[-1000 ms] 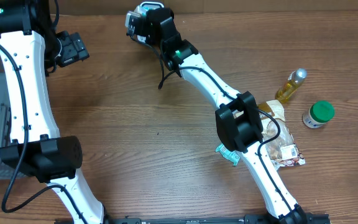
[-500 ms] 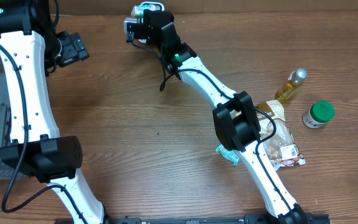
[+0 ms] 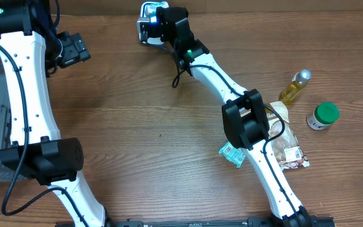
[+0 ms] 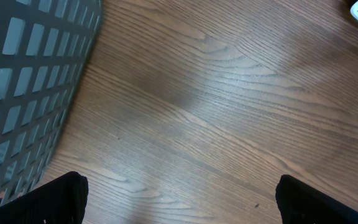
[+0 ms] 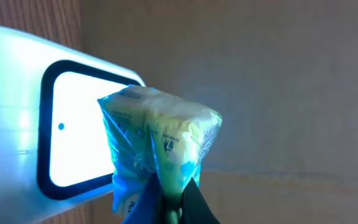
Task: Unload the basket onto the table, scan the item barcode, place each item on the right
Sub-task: 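Raise the small teal packet to the white scanner and hold it there, then carry the small teal packet back down and place it on the table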
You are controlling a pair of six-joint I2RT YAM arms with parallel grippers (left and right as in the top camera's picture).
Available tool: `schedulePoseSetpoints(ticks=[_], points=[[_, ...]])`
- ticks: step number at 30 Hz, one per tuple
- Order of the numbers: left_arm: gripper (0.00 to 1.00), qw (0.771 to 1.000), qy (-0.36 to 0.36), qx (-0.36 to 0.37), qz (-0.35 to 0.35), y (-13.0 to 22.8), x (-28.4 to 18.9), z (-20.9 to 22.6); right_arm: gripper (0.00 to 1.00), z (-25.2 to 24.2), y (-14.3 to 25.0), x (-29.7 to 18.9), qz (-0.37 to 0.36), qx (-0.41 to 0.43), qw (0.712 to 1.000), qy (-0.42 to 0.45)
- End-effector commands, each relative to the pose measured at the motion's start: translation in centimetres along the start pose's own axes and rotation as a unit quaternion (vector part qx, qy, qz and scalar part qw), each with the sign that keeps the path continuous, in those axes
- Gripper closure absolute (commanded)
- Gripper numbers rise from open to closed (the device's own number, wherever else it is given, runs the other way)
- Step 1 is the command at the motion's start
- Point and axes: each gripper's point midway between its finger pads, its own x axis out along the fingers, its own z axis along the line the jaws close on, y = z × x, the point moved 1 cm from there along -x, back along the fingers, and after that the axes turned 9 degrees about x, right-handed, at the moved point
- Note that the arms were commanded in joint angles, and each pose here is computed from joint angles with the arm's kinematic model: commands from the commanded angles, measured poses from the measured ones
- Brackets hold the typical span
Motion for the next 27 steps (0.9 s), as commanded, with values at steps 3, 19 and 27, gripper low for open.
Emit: schedulePoseSetpoints(ticks=[3, 19, 27], points=[[0.00, 1.000, 0.002, 0.002, -0.008, 0.2, -0.8, 0.1, 0.96, -3.3, -2.0, -0.8, -0.007, 0.176, 0.982, 0.063], [0.00, 1.000, 0.002, 0.002, -0.008, 0.2, -0.8, 0.1, 0.96, -12.5, 1.1, -14.1, 0.293, 0.330, 0.872, 0.213], [0.00, 1.000, 0.002, 0.002, -0.008, 0.2, -0.8, 0.1, 0.96, 3.9, 2.7, -19.9, 0.435, 0.415, 0.785, -0.147]])
